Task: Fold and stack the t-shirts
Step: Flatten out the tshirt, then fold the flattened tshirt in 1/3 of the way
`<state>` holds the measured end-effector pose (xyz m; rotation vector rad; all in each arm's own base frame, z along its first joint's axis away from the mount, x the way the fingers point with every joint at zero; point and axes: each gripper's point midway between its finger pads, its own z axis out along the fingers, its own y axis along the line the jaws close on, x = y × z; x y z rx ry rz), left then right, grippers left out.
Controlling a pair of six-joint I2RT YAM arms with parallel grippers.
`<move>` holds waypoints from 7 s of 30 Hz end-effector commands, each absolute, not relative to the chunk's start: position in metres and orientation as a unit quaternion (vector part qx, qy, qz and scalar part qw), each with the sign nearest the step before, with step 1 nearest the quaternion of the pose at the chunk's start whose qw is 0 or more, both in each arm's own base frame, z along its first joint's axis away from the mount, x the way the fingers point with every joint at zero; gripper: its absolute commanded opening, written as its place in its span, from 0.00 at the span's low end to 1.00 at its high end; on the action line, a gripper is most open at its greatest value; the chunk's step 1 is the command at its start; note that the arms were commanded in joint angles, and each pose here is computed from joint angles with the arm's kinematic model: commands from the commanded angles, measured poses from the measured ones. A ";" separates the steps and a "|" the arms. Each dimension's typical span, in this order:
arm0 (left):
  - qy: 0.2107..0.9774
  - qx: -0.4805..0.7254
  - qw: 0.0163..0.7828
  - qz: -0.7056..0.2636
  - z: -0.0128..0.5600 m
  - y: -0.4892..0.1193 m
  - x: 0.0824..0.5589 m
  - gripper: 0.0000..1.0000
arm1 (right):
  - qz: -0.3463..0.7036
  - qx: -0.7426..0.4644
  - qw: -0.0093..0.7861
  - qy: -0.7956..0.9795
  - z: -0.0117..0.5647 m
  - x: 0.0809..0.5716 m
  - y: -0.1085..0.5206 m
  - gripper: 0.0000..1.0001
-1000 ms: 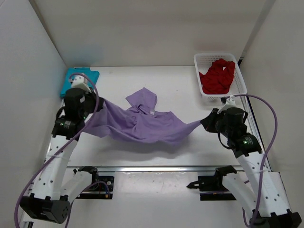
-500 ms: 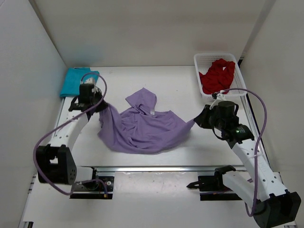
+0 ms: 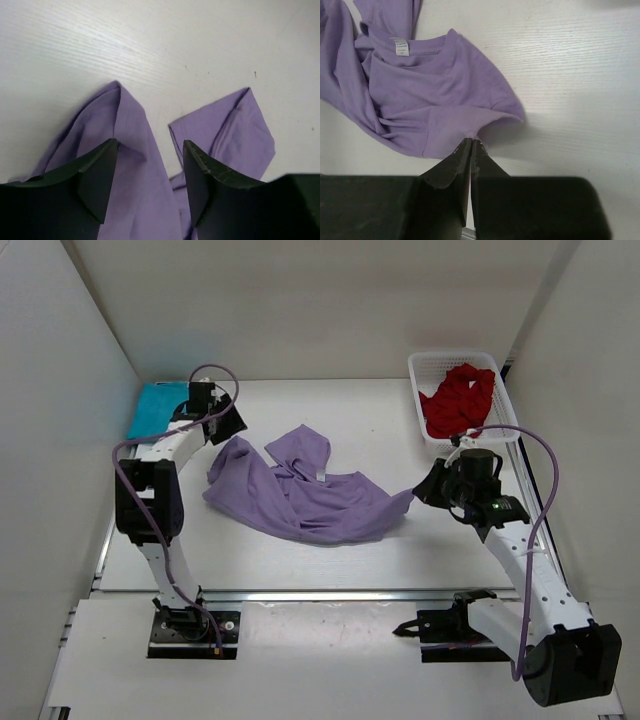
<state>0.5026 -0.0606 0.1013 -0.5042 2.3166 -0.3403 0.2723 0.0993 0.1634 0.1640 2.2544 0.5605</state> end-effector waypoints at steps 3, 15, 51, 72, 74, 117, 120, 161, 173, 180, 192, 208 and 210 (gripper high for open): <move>0.855 -0.237 0.428 -0.171 0.165 -0.020 0.473 0.79 | 0.238 0.051 0.440 0.864 0.195 0.289 0.104 0.00; 0.810 -0.323 0.441 -0.214 0.124 -0.004 0.330 0.27 | 0.276 0.012 0.424 0.863 0.182 0.269 0.128 0.00; 0.797 -0.385 0.419 -0.204 0.083 0.006 0.363 0.00 | 0.285 -0.003 0.413 0.865 0.179 0.262 0.142 0.00; 0.610 -0.132 0.669 -0.404 0.527 -0.050 0.317 0.00 | 0.164 -0.007 0.702 0.693 0.580 0.248 0.115 0.00; 0.607 -0.135 0.678 -0.392 0.536 -0.046 0.313 0.00 | 0.133 0.031 0.740 0.658 0.609 0.237 0.120 0.00; 0.559 -0.235 0.730 -0.315 0.554 0.039 0.508 0.00 | 0.259 -0.102 0.862 0.423 0.710 0.416 0.053 0.00; 0.554 -0.241 0.734 -0.310 0.552 0.052 0.504 0.00 | 0.249 -0.093 0.838 0.477 0.675 0.439 0.053 0.00; 0.812 -0.310 0.451 -0.204 0.121 -0.008 0.254 0.00 | 0.221 0.161 0.388 0.880 0.153 0.146 0.085 0.00; 0.817 -0.314 0.439 -0.201 0.115 -0.004 0.263 0.00 | 0.219 0.187 0.347 0.893 0.134 0.119 0.094 0.00; 0.795 -0.361 0.435 -0.221 0.101 0.005 0.268 0.00 | 0.166 0.098 0.405 0.894 0.164 0.197 0.120 0.00; 0.781 -0.409 0.445 -0.159 0.090 0.042 0.283 0.00 | 0.209 0.122 0.375 0.895 0.147 0.343 0.082 0.00; 0.786 -0.414 0.437 -0.142 0.106 0.064 0.350 0.00 | 0.203 0.065 0.374 0.903 0.140 0.457 0.106 0.00; 0.781 -0.421 0.437 -0.147 0.106 0.069 0.354 0.00 | 0.205 0.060 0.367 0.905 0.135 0.465 0.107 0.00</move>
